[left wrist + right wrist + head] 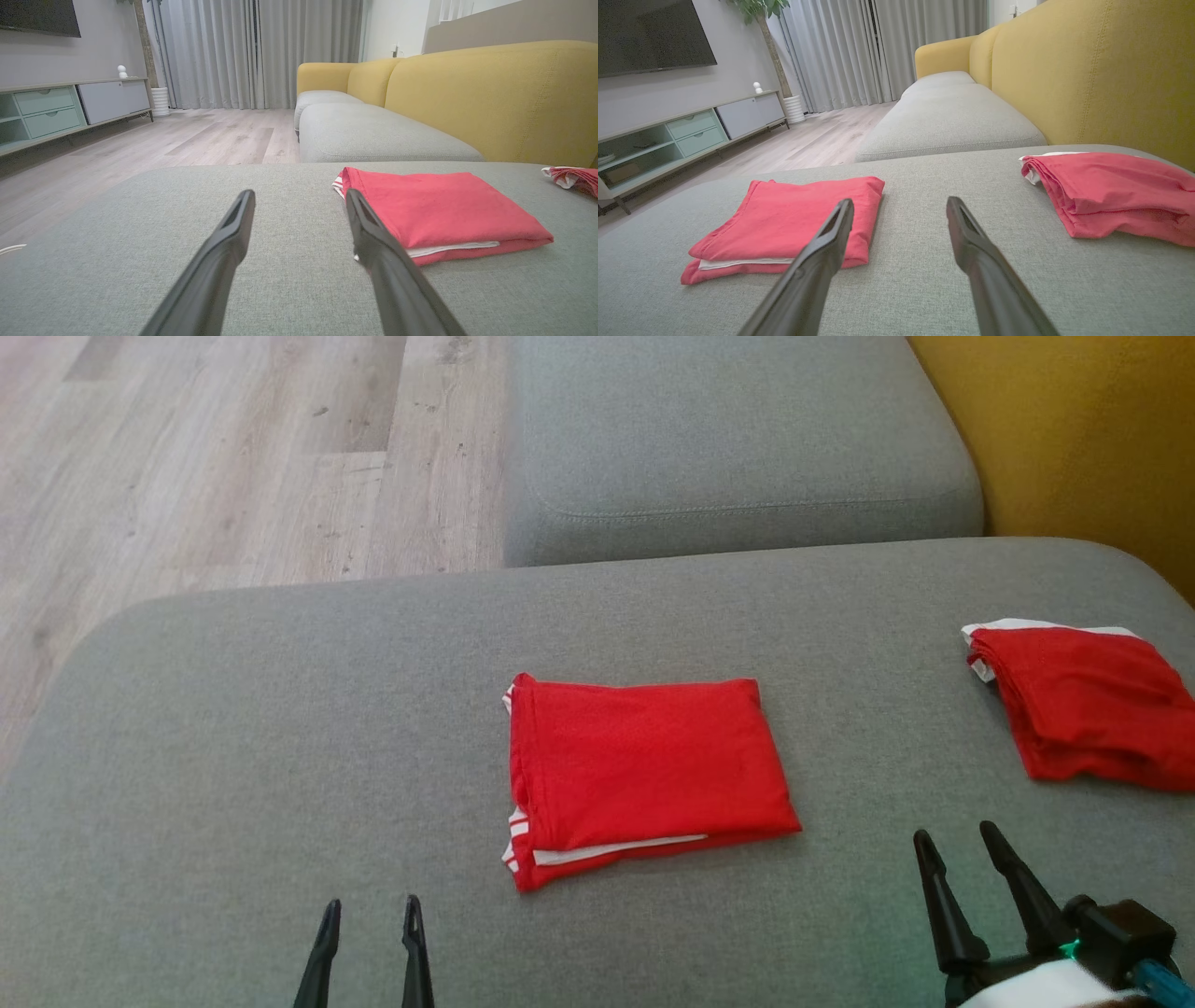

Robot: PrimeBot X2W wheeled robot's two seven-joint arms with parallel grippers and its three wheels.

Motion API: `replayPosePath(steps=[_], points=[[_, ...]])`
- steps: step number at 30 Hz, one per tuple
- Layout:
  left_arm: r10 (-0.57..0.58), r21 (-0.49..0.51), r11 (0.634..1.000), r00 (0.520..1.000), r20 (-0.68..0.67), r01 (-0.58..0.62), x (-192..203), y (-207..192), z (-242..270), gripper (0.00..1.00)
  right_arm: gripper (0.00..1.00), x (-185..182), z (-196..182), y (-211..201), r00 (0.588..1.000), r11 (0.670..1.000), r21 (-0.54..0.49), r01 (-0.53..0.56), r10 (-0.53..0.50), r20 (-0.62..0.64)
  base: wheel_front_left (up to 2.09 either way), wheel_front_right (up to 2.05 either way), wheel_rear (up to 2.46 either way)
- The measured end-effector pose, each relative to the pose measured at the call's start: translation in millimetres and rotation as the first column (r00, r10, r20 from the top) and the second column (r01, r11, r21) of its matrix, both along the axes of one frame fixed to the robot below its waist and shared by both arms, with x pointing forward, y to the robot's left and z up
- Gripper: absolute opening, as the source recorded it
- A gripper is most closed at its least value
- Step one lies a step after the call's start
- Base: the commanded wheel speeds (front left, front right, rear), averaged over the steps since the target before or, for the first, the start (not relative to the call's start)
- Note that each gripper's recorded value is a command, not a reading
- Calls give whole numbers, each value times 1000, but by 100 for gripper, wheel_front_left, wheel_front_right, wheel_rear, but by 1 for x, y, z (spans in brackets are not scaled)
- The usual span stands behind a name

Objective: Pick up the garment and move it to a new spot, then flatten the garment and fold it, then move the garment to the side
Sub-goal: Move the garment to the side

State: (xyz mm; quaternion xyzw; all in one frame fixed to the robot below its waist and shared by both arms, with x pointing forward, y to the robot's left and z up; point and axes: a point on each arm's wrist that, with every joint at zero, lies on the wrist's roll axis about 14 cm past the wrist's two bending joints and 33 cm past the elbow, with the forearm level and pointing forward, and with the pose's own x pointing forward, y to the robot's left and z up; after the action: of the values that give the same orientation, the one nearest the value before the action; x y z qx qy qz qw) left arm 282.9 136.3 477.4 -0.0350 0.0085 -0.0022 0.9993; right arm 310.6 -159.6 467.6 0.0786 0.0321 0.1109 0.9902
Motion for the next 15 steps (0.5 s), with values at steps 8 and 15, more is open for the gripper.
replayPosePath(steps=[8,15], points=[[-4,5,1000,1000,-6,4,1,0,-2,100,100,0,-2,0,1000,1000,1,1,-1,-7,0,0,0],[-4,4,1000,999,-39,5,2,0,-10,100,100,3,-12,6,999,1000,-9,-25,25,-43,0,0,0]])
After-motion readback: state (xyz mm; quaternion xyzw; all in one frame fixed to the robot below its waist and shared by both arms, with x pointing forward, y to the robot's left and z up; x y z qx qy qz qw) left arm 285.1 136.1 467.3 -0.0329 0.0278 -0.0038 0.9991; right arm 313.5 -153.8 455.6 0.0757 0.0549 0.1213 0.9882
